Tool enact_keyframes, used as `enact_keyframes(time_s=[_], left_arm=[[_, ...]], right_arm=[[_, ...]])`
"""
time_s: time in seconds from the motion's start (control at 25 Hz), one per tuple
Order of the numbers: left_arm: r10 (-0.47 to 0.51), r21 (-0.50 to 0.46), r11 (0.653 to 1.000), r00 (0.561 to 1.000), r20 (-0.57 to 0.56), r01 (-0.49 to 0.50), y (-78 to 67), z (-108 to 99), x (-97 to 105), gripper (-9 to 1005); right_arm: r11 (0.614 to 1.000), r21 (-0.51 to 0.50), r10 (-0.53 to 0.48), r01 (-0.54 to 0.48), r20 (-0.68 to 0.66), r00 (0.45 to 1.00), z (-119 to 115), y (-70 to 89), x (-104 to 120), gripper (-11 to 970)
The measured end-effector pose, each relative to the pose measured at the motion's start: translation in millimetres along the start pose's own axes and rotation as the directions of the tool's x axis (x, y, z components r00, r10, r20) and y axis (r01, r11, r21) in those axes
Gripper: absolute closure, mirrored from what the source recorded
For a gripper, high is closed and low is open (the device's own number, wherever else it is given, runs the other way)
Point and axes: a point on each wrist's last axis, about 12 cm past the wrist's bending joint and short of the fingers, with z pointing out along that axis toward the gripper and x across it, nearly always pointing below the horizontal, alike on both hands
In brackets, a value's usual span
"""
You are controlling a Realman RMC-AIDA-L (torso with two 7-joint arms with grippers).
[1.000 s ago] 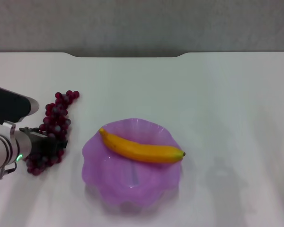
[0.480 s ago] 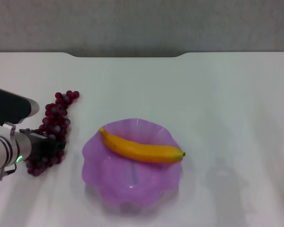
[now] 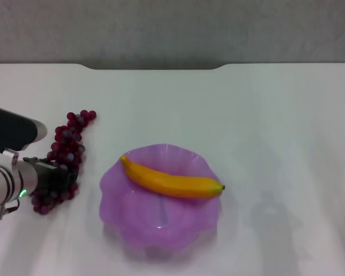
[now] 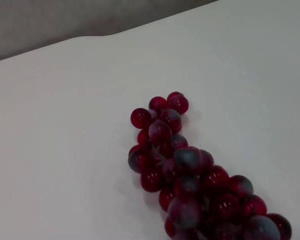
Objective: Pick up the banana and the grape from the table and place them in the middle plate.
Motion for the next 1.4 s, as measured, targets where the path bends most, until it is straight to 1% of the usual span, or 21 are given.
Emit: enact_keyframes(time_s=[0.6, 0.92, 1.12, 1.4], left_arm=[[-0.022, -0.001, 1.000, 1.000, 0.007, 0.022, 1.1, -0.6, -1.1, 381], [-0.059, -0.020, 0.998, 0.998, 0.022, 0.059, 8.0, -1.8, -1.9, 444], [-0.064, -0.023, 0.998, 0.998, 0.026, 0.065, 8.9, -2.0, -1.9, 474], [-0.083, -0.036, 0.996, 0.996, 0.039, 0.084, 13.3, -2.8, -3.3, 529]], right_arm=[[1.000, 0.002, -0.004, 0.004, -0.002, 1.000, -0.1, -1.0, 0.7, 960], [1.000, 0.002, 0.013, -0.013, -0.005, 1.000, 1.3, -1.6, 2.6, 960], [1.000, 0.001, 0.013, -0.013, -0.005, 1.000, 1.4, -1.5, 2.7, 960], [1.000, -0.029, 0.004, -0.004, 0.010, 1.000, 2.2, 3.0, 1.1, 960]])
